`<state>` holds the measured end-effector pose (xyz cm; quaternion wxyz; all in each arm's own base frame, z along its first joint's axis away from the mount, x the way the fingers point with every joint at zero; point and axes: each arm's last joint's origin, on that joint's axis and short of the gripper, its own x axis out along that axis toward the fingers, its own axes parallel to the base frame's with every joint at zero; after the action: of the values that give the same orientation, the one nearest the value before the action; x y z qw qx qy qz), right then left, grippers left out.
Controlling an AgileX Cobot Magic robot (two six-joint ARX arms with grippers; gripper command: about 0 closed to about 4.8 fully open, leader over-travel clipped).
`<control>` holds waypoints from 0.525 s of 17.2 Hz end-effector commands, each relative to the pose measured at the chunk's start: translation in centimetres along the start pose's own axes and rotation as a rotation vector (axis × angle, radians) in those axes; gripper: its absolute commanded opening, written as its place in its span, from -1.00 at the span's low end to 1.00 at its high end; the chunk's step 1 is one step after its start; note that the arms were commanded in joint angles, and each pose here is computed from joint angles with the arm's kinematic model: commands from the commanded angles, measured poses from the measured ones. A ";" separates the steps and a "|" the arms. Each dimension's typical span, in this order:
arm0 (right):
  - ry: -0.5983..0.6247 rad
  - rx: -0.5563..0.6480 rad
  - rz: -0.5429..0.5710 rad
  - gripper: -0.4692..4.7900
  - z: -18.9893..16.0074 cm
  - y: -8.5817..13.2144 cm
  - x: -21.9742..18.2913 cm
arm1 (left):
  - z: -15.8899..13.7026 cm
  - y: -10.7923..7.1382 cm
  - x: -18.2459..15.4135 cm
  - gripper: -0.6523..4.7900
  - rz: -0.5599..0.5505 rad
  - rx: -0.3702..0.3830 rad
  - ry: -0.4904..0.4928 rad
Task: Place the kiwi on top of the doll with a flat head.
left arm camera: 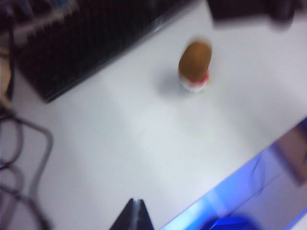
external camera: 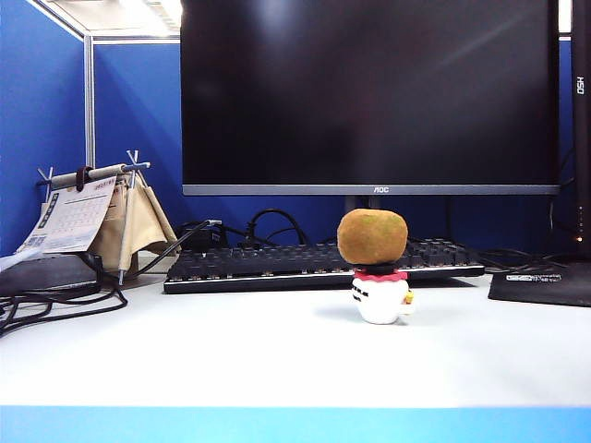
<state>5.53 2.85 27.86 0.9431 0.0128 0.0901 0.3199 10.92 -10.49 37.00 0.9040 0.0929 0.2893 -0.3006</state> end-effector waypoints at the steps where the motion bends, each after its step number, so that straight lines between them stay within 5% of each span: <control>1: -0.015 -0.003 -0.030 0.01 -0.1 -0.2 0.3 | -5.7 0.4 0.9 -0.78 -0.024 -0.070 -0.226; 3: 0.010 0.006 -0.041 -0.25 -0.6 -0.3 0.5 | -9.5 0.7 2.0 -0.78 -0.004 -0.087 -0.334; 4: 0.020 0.009 -0.043 -0.81 -0.9 -0.3 0.6 | -11.7 0.9 2.7 -0.78 0.014 -0.096 -0.394; 9: -0.053 -0.003 -0.365 -0.83 -2.6 -1.3 0.5 | -16.6 1.4 5.9 -0.78 0.157 -0.137 -0.453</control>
<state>6.26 2.23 24.90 0.9789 0.0004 0.0986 0.1787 7.67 -6.51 20.21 0.9666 -0.0078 0.1066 -0.2328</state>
